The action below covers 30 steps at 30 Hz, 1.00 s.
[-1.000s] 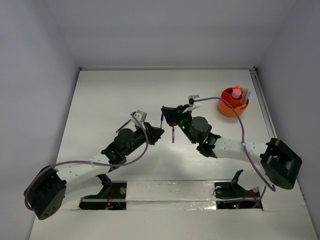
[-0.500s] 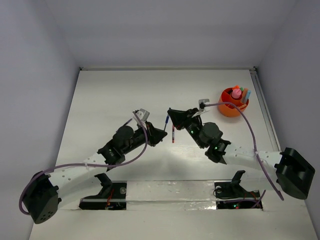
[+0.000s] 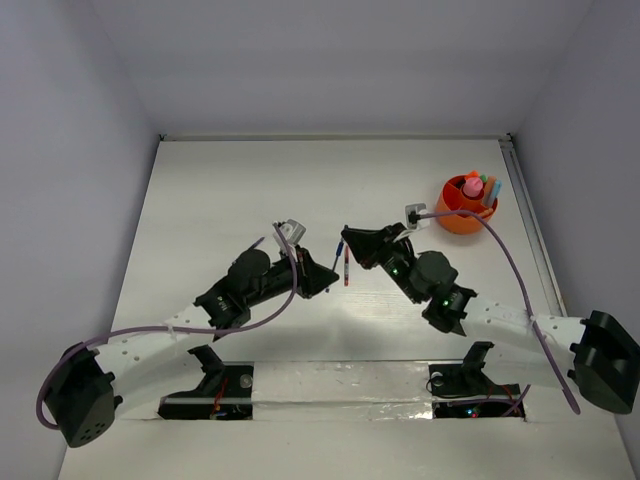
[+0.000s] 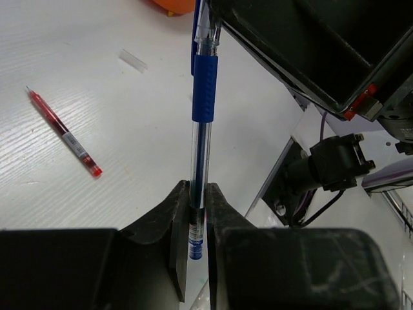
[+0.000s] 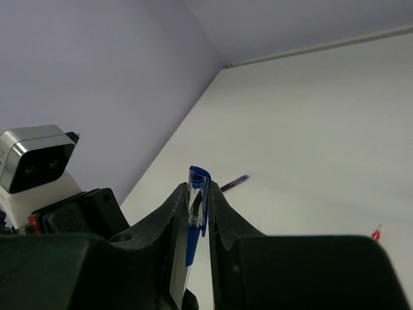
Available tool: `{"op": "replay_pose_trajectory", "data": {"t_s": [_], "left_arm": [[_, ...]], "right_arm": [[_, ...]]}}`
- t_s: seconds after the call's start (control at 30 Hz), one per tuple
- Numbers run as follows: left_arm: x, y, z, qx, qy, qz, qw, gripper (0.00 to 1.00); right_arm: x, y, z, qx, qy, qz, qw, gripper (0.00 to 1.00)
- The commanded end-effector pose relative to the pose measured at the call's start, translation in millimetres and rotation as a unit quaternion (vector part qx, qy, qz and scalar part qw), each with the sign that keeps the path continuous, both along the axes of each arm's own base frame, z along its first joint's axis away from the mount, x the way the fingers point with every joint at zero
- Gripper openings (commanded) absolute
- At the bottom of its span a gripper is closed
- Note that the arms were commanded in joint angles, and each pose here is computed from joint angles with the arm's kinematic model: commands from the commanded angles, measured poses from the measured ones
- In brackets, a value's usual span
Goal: Sort the stationery into containers
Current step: Close the pen cap on the pen.
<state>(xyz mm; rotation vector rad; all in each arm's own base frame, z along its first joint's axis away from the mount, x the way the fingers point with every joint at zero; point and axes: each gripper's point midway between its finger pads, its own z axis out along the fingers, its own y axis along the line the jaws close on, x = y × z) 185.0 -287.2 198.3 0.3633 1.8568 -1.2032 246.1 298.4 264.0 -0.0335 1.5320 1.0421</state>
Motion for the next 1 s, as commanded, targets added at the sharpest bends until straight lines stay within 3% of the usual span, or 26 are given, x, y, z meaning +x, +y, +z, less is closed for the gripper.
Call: {"op": "replay_pose_trajectory", "data": {"t_s": [0.0, 0.7, 0.8, 0.97], "left_arm": [[38, 7, 124, -0.149, -0.121, 0.083, 0.978, 0.0], [35, 11, 202, -0.195, -0.184, 0.079, 0.96, 0.0], [34, 13, 195, -0.193, -0.177, 0.084, 0.961, 0.0], [38, 11, 126, -0.146, -0.116, 0.089, 0.978, 0.0]], "right_arm": [[-61, 24, -85, -0.105, 0.089, 0.14, 0.981, 0.0], [-99, 36, -129, -0.134, 0.131, 0.149, 0.971, 0.0], [-91, 29, -119, -0.134, 0.124, 0.121, 0.976, 0.0], [-54, 18, -61, -0.139, 0.066, 0.039, 0.987, 0.0]]}}
